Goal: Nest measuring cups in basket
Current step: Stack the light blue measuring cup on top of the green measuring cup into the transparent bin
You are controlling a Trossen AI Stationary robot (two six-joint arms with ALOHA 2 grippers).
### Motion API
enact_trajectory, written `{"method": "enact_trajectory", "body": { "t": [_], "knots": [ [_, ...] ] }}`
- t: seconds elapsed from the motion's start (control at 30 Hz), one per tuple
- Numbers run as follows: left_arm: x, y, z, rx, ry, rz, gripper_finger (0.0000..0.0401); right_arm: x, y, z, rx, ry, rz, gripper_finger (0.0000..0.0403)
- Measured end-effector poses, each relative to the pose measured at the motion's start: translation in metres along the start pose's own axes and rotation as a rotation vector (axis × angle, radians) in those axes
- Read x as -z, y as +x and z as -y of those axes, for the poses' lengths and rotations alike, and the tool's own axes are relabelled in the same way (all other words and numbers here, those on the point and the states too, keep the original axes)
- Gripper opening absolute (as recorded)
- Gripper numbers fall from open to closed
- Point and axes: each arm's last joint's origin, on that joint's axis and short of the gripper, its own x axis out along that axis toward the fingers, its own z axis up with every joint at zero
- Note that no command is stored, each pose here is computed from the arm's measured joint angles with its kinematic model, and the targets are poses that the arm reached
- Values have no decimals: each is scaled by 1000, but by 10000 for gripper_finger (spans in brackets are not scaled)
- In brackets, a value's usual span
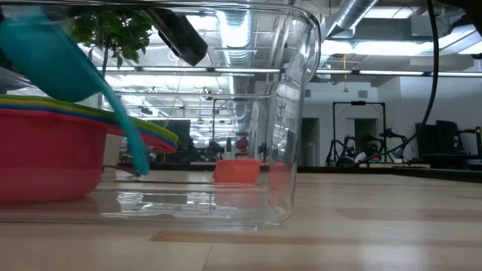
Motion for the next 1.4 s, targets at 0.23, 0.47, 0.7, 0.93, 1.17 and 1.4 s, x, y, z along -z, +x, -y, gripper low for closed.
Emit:
{"method": "enact_trajectory", "body": {
  "t": [0.23, 0.47, 0.7, 0.93, 1.17, 1.4],
  "knots": [
    [0, 0, 0, 0, -1, 1, 0, 0, 0, 0, -5, -15, -1, 82],
    [0, 0, 0, 0, -1, 2, 0, -4, 1, 2, 6, -14, 2, 110],
    [0, 0, 0, 0, -1, 2, 0, -6, 2, 3, -26, 4, -71, 118],
    [0, 0, 0, -2, 10, 1, 0, -4, -11, -6, -62, -47, -138, 103],
    [2, 0, -1, 0, 14, -30, 0, 4, -11, 2, 4, -55, -232, 69],
    [3, 0, -2, -14, 18, -45, 0, 7, -12, 4, 6, -82, -308, 22]
  ]
}}
